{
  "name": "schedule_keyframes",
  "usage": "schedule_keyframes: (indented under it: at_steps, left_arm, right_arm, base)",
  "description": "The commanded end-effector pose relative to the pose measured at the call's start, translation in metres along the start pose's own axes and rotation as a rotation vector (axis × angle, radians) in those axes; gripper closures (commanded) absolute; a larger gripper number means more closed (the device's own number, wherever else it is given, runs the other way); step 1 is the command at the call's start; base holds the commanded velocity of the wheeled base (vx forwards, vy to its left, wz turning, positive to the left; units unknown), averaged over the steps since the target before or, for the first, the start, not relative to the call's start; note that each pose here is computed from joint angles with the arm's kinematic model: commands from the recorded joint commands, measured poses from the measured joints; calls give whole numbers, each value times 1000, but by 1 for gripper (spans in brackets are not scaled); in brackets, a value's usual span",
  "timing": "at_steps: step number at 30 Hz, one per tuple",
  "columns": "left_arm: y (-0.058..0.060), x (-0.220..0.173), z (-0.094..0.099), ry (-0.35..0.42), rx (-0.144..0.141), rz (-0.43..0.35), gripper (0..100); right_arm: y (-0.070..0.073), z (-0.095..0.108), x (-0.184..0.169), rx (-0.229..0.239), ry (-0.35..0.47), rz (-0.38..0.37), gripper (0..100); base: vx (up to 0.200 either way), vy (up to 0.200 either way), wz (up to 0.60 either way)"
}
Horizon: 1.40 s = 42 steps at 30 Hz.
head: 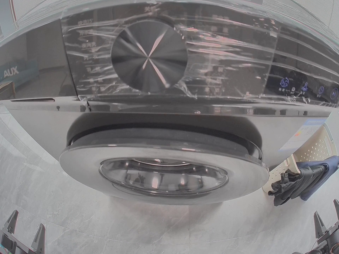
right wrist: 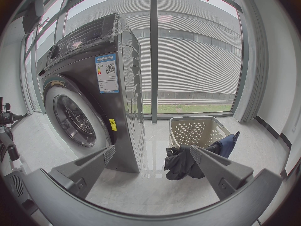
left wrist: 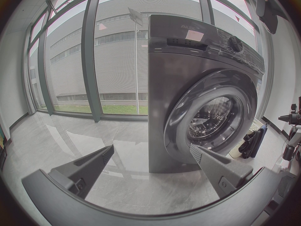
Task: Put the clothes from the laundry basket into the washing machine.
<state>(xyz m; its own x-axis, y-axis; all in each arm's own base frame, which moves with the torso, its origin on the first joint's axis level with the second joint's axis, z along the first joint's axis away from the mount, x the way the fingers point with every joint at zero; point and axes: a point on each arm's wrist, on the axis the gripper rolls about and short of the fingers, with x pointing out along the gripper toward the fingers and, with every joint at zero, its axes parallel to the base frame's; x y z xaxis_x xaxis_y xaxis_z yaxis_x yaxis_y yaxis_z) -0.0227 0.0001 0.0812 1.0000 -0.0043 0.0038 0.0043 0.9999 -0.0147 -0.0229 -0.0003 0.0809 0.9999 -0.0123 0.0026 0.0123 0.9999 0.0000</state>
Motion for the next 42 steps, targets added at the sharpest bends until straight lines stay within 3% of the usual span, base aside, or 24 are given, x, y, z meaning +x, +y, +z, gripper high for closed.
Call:
schedule_keyframes:
  at_steps: [1, 9, 15, 42]
  left_arm:
    - [0, 0, -5, 1, -1, 0, 0]
    - [0, 0, -5, 1, -1, 0, 0]
    - [0, 0, -5, 1, 2, 0, 0]
    - [0, 0, -5, 1, 1, -2, 0]
  right_arm:
    - [0, -5, 1, 0, 7, 0, 0]
    - [0, -5, 1, 0, 9, -1, 0]
    - [0, -5, 0, 0, 6, -1, 0]
    - [0, -5, 0, 24, 4, -5, 0]
  base:
    - [0, 0, 0]
    - [0, 0, 0]
    - [-200, 0, 0]
    - [0, 22, 0]
